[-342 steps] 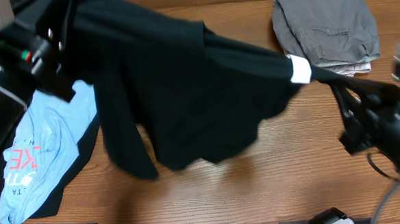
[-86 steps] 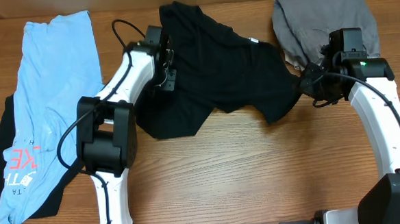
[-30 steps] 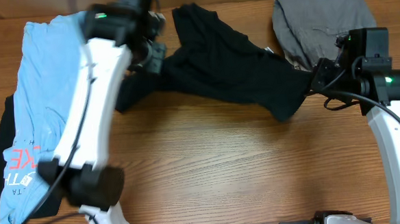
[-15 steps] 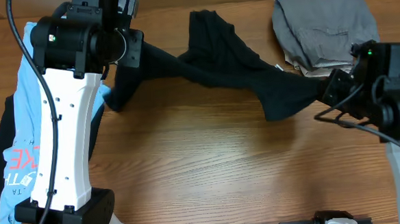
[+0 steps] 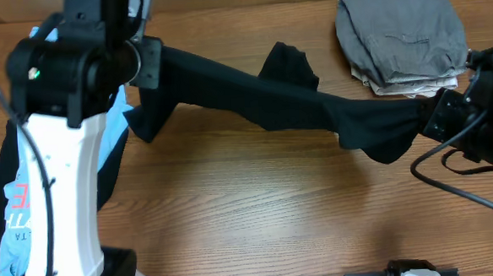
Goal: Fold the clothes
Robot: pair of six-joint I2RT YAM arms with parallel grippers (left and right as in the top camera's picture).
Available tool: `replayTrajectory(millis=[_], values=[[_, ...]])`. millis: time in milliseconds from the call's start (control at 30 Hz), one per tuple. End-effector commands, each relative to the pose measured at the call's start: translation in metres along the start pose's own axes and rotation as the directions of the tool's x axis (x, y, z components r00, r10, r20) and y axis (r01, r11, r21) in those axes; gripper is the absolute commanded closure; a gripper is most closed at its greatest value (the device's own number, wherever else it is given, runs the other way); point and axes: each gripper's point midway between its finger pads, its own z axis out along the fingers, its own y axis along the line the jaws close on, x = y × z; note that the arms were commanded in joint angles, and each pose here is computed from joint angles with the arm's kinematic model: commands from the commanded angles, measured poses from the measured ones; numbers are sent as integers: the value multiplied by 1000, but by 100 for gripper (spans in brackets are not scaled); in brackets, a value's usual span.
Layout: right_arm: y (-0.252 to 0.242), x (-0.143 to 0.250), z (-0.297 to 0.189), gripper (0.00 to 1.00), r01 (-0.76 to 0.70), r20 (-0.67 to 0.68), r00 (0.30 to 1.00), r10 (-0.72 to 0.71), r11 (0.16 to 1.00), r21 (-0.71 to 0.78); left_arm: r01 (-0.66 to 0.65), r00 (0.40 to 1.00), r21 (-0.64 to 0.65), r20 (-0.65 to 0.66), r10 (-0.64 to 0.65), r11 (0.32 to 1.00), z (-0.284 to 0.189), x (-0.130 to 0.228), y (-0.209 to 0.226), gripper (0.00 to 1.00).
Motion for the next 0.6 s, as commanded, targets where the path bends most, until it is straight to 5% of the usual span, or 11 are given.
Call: replayTrajectory(millis=[0,300,567], values=[[3,-21,-47,96,25,147,989,-26,1000,9,79,981,-108,185,-58,991,-67,-10,31,96],[9,-30,-121,96,37,316,948,-35,999,1,116,954,-137,291,-72,984,-112,-4,45,96],[14,-50,-113,96,77,333,940,-78,997,15,130,970,-185,225,-87,974,-76,-13,55,96]])
